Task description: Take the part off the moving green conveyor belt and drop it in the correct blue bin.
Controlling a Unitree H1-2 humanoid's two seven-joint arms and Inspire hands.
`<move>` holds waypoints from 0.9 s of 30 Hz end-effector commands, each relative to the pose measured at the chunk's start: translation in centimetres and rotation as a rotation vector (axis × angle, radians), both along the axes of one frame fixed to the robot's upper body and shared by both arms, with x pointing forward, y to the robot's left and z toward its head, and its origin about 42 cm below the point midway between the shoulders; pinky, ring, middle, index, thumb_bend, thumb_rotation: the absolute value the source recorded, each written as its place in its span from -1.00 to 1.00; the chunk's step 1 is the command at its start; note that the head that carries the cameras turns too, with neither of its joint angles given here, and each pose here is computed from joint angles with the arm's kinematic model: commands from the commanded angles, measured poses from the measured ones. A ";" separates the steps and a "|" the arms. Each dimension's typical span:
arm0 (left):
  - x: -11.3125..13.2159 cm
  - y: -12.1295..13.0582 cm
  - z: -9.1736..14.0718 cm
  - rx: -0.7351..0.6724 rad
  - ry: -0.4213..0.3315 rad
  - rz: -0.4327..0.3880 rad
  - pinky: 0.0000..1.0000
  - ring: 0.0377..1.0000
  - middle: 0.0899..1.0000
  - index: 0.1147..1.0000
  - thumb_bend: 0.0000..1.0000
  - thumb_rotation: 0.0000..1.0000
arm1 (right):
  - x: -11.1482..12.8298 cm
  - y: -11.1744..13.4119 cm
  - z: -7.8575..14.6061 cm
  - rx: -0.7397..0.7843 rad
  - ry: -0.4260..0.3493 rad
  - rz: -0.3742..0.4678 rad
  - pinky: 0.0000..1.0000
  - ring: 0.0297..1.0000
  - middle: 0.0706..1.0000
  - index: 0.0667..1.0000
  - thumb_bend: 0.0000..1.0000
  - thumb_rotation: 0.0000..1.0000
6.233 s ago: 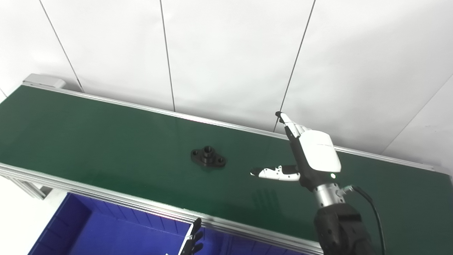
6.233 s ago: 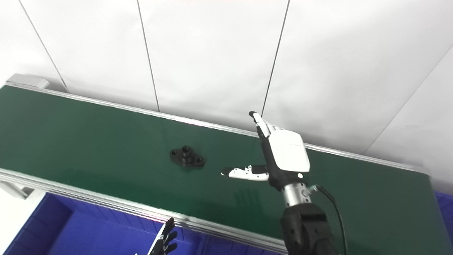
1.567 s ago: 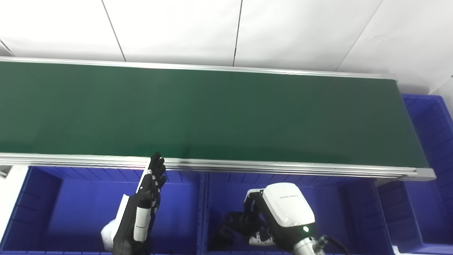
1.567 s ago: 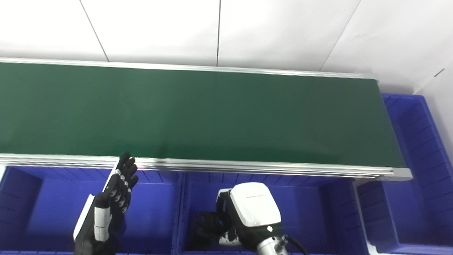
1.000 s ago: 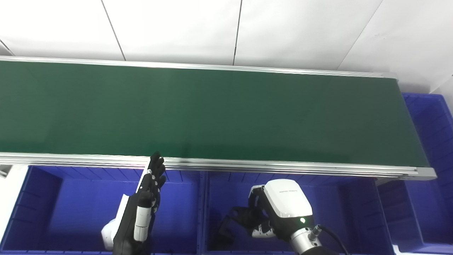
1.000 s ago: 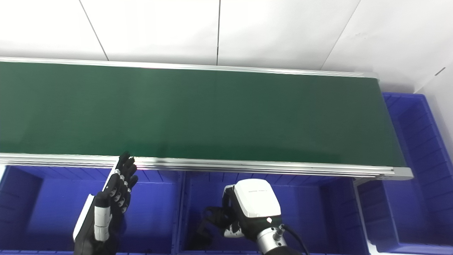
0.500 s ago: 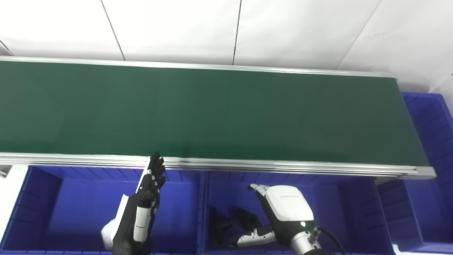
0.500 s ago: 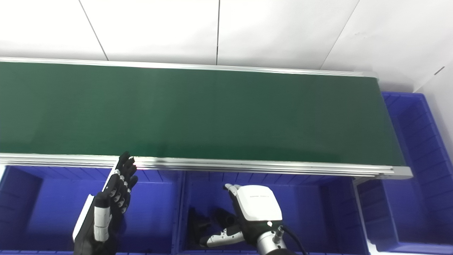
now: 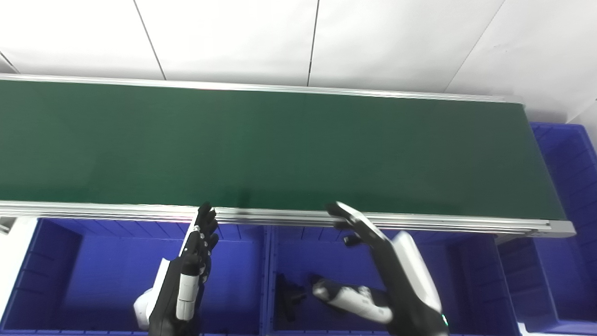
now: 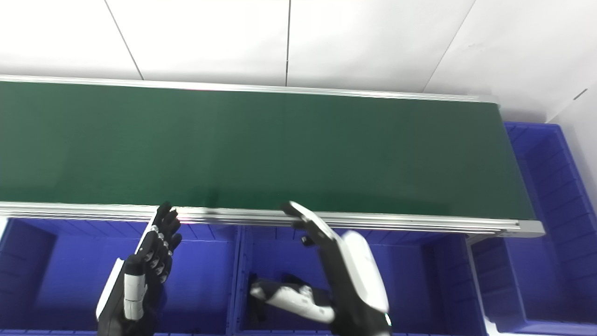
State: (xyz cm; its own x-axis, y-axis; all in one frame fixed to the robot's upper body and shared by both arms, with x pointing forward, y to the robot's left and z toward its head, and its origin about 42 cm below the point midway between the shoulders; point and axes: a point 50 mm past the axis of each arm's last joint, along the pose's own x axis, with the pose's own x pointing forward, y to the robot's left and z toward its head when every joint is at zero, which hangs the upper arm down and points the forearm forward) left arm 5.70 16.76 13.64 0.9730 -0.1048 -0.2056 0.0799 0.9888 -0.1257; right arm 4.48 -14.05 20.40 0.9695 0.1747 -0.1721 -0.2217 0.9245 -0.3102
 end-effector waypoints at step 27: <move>0.0 -0.5 0.2 0.004 -0.049 0.007 1.00 1.00 1.00 1.00 0.58 1.00 | 0.2 3.6 -9.7 0.348 -0.124 -0.314 1.00 0.96 1.00 1.00 0.50 1.00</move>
